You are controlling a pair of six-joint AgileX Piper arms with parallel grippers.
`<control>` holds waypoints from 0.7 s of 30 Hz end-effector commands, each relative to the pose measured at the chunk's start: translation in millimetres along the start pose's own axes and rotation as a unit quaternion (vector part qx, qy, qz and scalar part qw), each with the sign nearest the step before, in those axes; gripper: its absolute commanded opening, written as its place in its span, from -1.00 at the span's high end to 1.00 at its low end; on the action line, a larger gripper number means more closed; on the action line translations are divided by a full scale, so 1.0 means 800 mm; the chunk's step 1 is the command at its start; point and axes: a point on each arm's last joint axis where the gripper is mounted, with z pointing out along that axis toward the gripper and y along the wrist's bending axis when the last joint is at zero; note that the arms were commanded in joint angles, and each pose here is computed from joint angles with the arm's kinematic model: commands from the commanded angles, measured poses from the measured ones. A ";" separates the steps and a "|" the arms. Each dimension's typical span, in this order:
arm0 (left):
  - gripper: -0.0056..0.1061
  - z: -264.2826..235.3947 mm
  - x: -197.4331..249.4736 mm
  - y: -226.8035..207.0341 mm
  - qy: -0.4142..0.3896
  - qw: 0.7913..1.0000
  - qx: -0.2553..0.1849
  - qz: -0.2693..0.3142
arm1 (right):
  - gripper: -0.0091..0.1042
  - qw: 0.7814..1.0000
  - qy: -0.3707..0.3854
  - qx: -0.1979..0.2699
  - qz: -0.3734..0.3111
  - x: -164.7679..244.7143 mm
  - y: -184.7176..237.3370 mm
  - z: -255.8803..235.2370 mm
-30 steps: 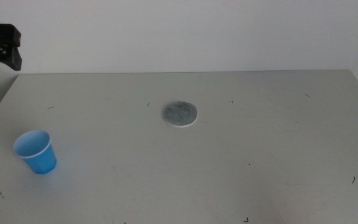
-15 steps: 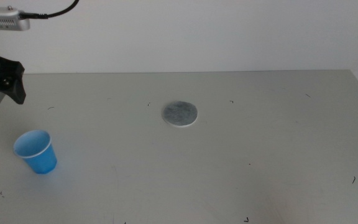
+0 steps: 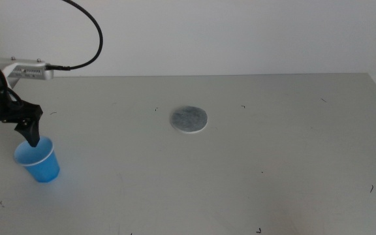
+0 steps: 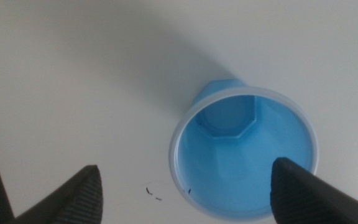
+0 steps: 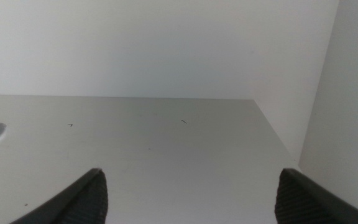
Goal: Place an empty cup on a cup mat.
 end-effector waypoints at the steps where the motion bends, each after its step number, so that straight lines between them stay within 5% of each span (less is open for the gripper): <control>1: -0.74 -0.013 -0.002 0.002 -0.024 1.000 -0.006 0.001 | -0.82 0.998 -0.055 0.000 -0.009 -0.014 0.000 -0.004; 10: -0.58 0.038 -0.007 0.005 0.013 1.000 -0.005 0.004 | -0.82 0.998 -0.055 0.000 -0.009 -0.014 0.000 -0.004; 21: 0.71 0.044 -0.006 0.005 0.028 1.000 -0.003 0.000 | -0.82 0.998 -0.055 0.000 -0.009 -0.014 0.000 -0.004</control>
